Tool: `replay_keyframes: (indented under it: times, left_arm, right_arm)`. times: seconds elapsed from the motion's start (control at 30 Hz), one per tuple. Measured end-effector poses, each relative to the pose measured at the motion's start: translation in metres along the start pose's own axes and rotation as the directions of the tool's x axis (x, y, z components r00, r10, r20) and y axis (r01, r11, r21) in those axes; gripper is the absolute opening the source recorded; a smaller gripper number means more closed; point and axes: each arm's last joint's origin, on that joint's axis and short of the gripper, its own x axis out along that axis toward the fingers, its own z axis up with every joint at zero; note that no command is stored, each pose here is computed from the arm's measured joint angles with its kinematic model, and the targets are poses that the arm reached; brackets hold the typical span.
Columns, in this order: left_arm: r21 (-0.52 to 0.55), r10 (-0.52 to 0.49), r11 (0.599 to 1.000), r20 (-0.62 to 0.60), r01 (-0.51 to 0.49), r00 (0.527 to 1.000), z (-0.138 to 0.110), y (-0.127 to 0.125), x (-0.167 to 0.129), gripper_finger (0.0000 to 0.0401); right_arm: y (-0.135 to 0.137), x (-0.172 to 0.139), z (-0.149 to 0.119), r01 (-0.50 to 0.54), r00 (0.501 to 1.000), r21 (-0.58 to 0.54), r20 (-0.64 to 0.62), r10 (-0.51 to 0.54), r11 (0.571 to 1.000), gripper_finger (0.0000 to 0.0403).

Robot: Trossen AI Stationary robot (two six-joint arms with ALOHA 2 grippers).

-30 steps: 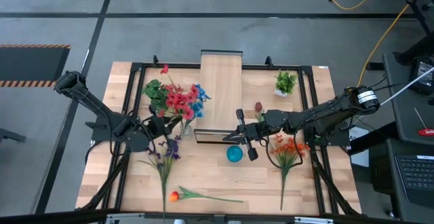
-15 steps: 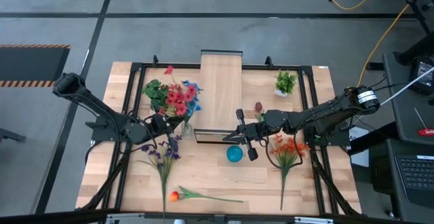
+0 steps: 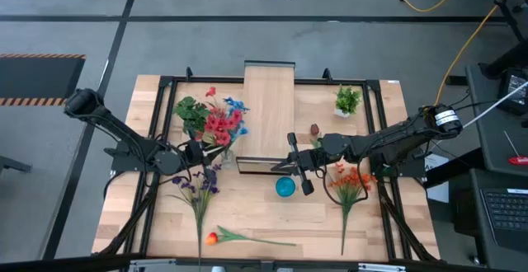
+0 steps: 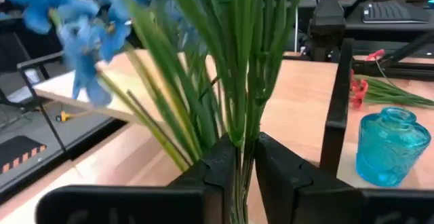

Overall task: Pick and place flowers into a vace then onto a shelf
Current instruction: Put the red flowers into the transparent vase, then put the orange tulip into the transparent vase

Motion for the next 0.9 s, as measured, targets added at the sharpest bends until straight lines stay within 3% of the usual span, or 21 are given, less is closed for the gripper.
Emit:
replay_keyframes:
  times: [0.5, 0.63, 0.9]
  left_arm:
    - [-0.013, -0.049, 0.999, -0.001, 0.049, 0.999, -0.001, -0.006, -0.008, 0.0146]
    - [0.012, -0.065, 0.998, 0.013, 0.065, 0.998, 0.003, -0.008, -0.014, 0.0155]
    - [0.072, 0.010, 0.997, 0.079, -0.015, 0.997, 0.019, -0.008, -0.032, 0.0157]
  right_arm:
    - [0.001, 0.003, -0.006, -0.004, 1.000, 0.005, -0.021, 0.004, 1.000, 0.0005]
    - [0.001, 0.003, -0.006, -0.004, 1.000, 0.005, -0.021, 0.004, 1.000, 0.0005]
    - [0.001, 0.003, -0.006, -0.004, 1.000, 0.009, -0.021, 0.004, 1.000, 0.0005]
